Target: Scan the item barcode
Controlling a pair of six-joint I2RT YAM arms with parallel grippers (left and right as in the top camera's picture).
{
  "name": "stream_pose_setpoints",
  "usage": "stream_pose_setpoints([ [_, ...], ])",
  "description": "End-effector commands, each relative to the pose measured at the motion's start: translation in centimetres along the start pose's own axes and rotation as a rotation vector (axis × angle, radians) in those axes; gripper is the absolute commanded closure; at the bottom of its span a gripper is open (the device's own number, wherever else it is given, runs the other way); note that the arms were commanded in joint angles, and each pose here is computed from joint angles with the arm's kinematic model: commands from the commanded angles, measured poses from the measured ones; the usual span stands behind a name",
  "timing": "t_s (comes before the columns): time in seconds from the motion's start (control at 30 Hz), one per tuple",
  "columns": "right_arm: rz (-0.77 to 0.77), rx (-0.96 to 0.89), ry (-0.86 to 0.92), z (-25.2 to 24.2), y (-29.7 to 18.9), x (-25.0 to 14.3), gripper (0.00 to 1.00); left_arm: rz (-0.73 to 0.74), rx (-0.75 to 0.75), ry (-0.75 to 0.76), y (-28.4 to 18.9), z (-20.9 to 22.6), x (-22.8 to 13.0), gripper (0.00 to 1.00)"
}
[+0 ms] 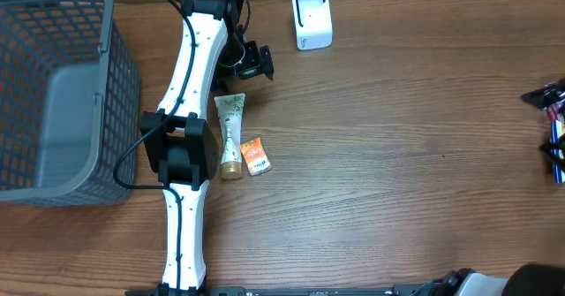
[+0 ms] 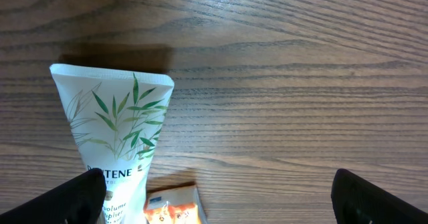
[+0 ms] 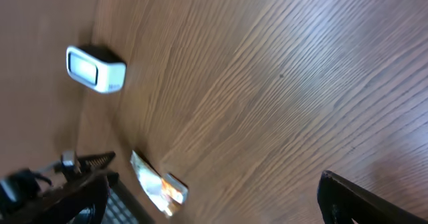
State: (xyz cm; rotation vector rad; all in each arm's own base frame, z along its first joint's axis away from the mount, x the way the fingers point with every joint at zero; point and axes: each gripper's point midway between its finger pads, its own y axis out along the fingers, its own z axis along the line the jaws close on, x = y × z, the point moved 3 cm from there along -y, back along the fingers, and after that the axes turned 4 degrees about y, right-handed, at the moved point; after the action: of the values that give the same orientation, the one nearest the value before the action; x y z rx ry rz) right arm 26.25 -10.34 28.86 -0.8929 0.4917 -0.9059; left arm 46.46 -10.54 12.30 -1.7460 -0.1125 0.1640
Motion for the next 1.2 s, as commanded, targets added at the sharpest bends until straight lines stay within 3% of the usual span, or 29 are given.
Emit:
stream_pose_setpoints([
  [0.0,0.0,-0.017,-0.086,-0.1,0.3,-2.2,0.0,0.01,0.005,-0.014,0.5,0.3,0.1,0.0],
  [0.17,0.034,-0.017,-0.13,-0.8,2.1,-4.7,0.0,0.01,-0.031,-0.027,0.5,-0.2,0.2,0.0],
  [0.27,0.081,-0.034,-0.11,-2.0,3.9,-6.1,0.0,0.133,-0.075,-0.047,0.3,-0.6,-2.2,0.0],
  [0.4,0.097,-0.033,-0.125,-3.3,6.0,-7.1,0.0,0.188,-0.211,0.079,-0.1,-2.3,-3.3,0.0],
  [0.57,0.044,-0.011,-0.162,-4.2,6.6,-7.8,0.0,0.193,-0.214,0.113,-0.7,-2.4,-3.8,0.13],
  [0.73,-0.064,-0.036,-0.207,-5.0,5.7,-8.0,0.0,0.111,-0.225,0.157,-4.4,-3.8,-4.9,0.12],
  [0.9,-0.13,-0.024,-0.237,-5.0,5.3,-7.8,0.0,-0.066,-0.138,0.189,-10.5,-4.2,-6.6,0.06],
  [1.17,-0.156,-0.006,-0.214,-5.0,6.2,-6.9,0.0,-0.3,-0.101,0.274,-19.0,-5.0,-12.0,0.0],
])
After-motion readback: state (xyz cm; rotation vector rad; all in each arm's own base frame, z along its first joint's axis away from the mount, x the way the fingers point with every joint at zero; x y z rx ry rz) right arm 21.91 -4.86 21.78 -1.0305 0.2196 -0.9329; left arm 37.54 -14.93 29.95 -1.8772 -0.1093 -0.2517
